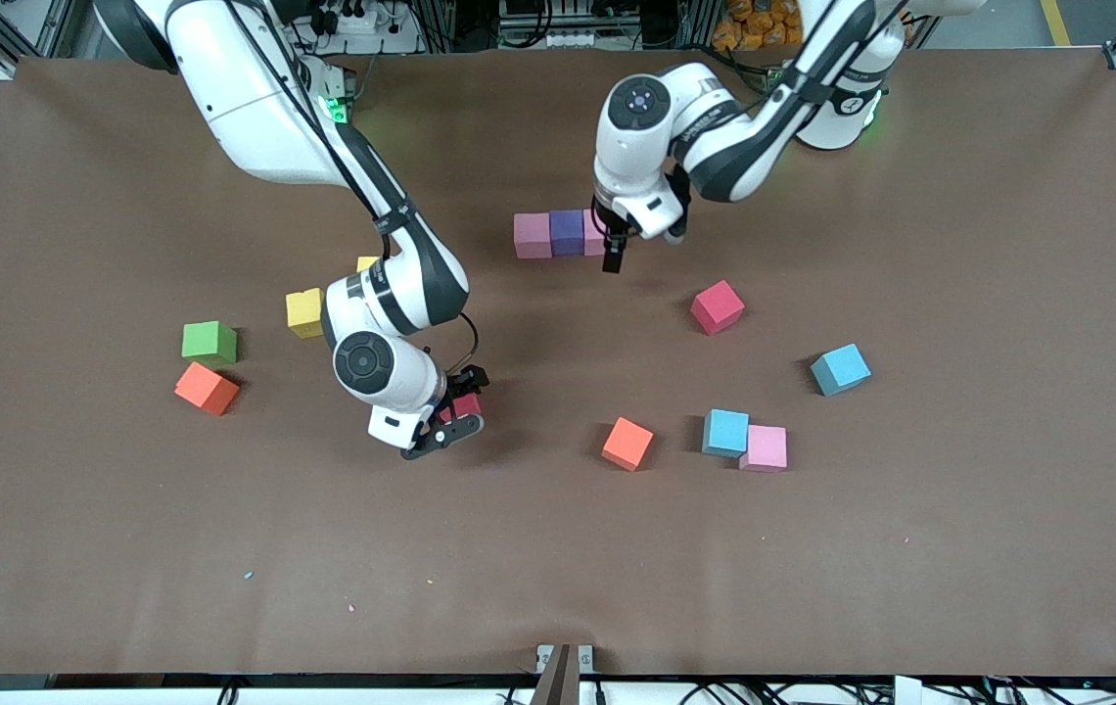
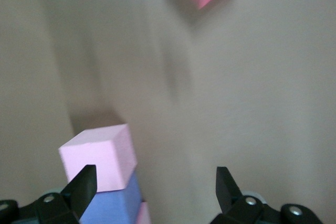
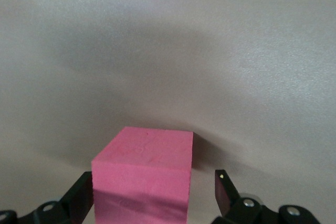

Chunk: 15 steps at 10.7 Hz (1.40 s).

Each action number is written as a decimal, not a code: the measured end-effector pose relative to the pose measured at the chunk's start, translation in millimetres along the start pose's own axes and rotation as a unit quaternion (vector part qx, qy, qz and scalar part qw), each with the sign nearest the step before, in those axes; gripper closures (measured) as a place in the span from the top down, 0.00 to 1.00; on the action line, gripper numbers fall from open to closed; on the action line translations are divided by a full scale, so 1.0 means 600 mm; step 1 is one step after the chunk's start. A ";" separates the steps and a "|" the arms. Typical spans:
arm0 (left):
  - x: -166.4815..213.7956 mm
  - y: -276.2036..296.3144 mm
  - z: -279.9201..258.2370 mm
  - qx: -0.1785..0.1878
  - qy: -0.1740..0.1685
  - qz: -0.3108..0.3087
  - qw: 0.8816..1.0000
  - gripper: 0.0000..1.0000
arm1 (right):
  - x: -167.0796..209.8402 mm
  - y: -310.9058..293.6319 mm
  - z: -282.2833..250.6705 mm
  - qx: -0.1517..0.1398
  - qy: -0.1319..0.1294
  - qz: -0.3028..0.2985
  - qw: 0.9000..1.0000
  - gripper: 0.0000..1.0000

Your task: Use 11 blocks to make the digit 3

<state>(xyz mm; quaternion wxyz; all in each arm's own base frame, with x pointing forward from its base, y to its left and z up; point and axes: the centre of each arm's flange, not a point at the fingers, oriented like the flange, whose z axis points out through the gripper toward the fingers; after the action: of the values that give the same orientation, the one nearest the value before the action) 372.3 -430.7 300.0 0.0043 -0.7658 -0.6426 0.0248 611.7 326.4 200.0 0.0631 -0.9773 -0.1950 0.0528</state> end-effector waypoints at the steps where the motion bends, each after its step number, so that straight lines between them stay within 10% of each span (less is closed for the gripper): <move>1: 0.033 0.044 -0.023 -0.004 -0.001 0.018 1.000 1.00 | 0.000 -0.007 0.000 0.000 0.001 0.000 1.000 1.00; 5: 0.184 0.240 -0.064 0.009 -0.034 0.012 0.999 1.00 | 0.002 -0.016 -0.005 -0.022 0.005 -0.021 1.000 0.60; 15: 0.336 0.375 0.071 0.035 0.008 0.012 0.999 1.00 | -0.122 -0.223 -0.058 -0.035 0.000 0.106 0.994 0.60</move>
<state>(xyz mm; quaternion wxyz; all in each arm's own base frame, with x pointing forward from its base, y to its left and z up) 626.8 -272.8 242.5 0.0362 -0.7728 -0.6323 0.0407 499.0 417.0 259.6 0.0233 -0.9941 -0.0924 0.0527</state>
